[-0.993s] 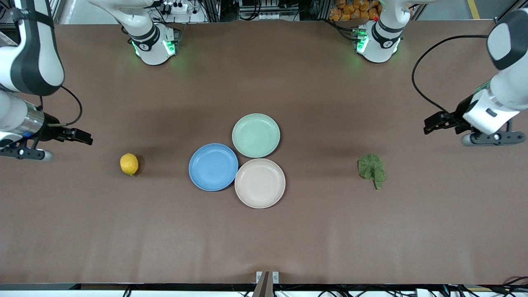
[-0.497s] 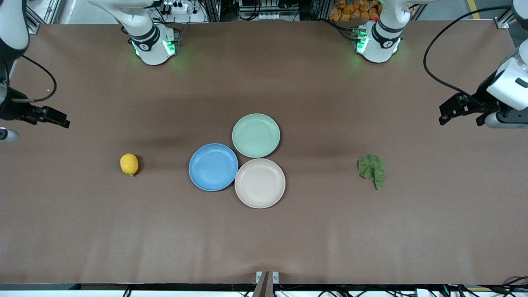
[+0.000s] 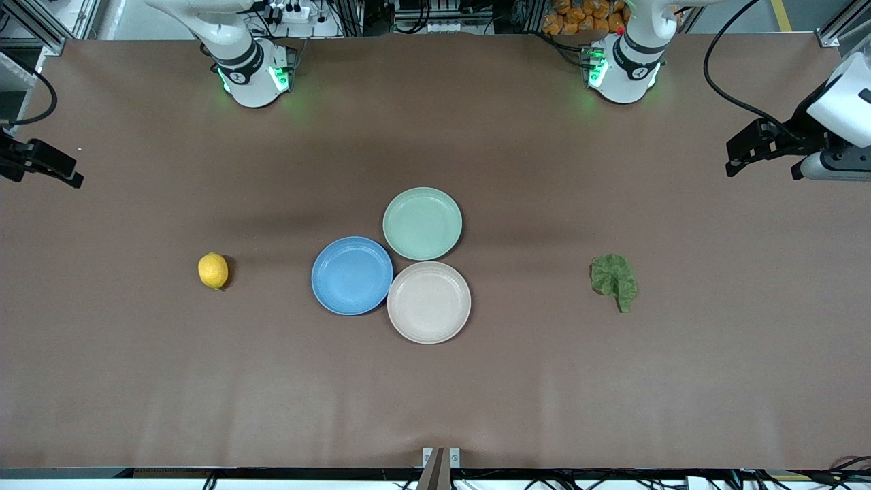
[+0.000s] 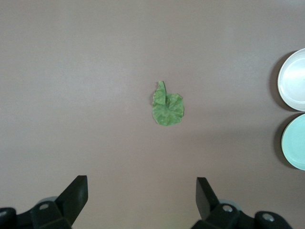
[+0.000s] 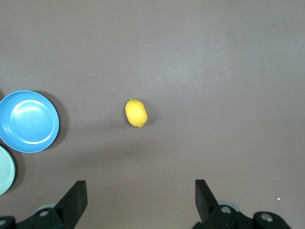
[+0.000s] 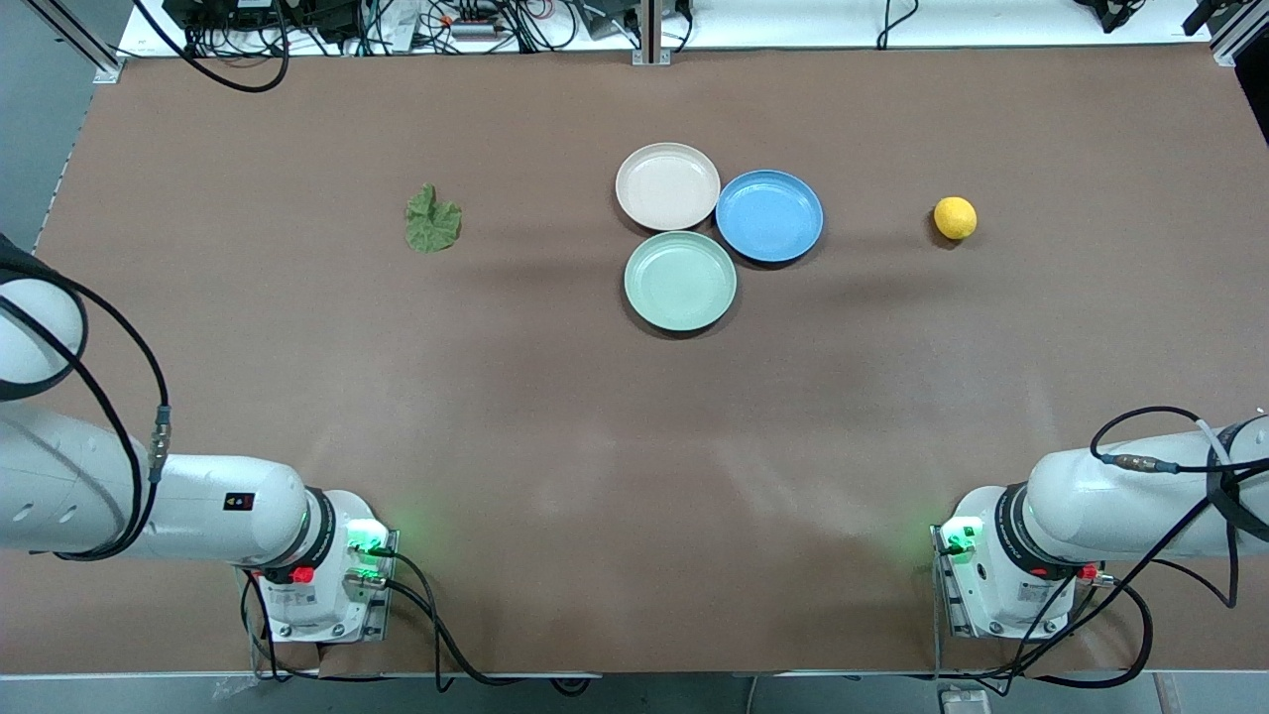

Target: Pick lemon and lettuce from blue and beige plates

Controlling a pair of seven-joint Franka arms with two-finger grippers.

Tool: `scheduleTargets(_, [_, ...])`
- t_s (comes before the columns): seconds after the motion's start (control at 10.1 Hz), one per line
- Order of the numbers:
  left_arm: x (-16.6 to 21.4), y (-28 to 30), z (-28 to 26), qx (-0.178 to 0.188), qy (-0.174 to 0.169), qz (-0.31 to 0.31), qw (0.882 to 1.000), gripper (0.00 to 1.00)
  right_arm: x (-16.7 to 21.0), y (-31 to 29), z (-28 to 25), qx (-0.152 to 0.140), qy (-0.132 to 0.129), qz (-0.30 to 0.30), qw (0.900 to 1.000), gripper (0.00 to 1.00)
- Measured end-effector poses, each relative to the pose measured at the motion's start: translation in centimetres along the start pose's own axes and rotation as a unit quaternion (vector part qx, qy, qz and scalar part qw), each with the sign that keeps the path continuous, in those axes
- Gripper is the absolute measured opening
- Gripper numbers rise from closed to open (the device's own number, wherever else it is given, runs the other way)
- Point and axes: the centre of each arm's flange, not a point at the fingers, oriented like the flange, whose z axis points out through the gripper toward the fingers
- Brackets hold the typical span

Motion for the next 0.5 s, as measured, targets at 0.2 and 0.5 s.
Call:
scheduleTargets(0.2, [-0.1, 0.1, -0.3, 0.0, 0.001, 0.001, 1.0, 1.0, -0.6, -0.6, -1.2, 0.001, 0.011, -0.006, 1.0, 1.0])
scheduleTargets(0.5, [-0.1, 0.1, -0.3, 0.0, 0.001, 0.001, 1.0, 1.0, -0.7, -1.3, -2.6, 0.002, 0.027, -0.012, 1.0, 1.0])
